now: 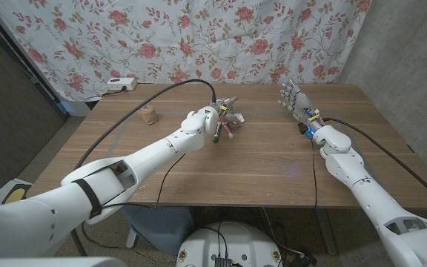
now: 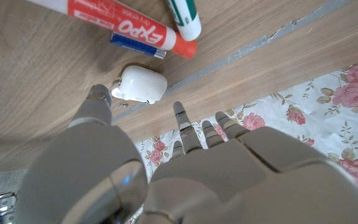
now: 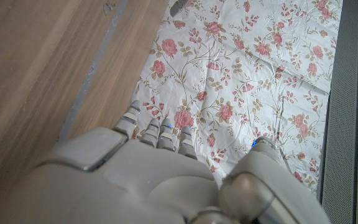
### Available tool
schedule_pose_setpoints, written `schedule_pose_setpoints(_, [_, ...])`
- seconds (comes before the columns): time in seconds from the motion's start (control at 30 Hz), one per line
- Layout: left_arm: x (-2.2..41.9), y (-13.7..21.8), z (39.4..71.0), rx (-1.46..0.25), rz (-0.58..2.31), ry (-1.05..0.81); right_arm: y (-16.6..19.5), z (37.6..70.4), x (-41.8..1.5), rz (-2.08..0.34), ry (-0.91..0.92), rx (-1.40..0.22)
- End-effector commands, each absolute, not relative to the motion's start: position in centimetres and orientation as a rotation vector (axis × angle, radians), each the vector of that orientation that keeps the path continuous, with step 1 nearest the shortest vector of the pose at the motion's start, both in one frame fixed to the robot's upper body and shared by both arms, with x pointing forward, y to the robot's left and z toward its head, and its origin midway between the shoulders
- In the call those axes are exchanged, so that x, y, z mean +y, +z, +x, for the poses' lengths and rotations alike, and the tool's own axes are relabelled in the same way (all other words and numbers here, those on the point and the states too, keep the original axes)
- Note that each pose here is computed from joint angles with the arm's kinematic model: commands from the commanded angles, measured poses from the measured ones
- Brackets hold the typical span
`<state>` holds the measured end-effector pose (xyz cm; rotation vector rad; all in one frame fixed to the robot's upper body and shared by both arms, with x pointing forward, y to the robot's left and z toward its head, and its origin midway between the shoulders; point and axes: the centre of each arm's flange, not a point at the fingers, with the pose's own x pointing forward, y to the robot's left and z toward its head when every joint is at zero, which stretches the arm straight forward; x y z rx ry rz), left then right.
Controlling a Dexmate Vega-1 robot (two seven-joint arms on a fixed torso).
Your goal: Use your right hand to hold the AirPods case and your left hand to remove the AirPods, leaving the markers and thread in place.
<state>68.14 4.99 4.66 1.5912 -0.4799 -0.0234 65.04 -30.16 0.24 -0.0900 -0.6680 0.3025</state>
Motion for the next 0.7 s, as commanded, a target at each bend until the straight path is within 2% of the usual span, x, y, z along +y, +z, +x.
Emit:
schedule_pose_setpoints(0.03, [5.0, 3.5, 68.9, -0.462, 1.567, -0.006, 0.3, 65.2, -29.9, -0.091, 0.314, -0.665])
schedule_pose_setpoints(0.7, [3.6, 3.3, 69.7, -0.474, 1.584, -0.040, 0.1, 64.9, -30.3, -0.094, 0.305, -0.654])
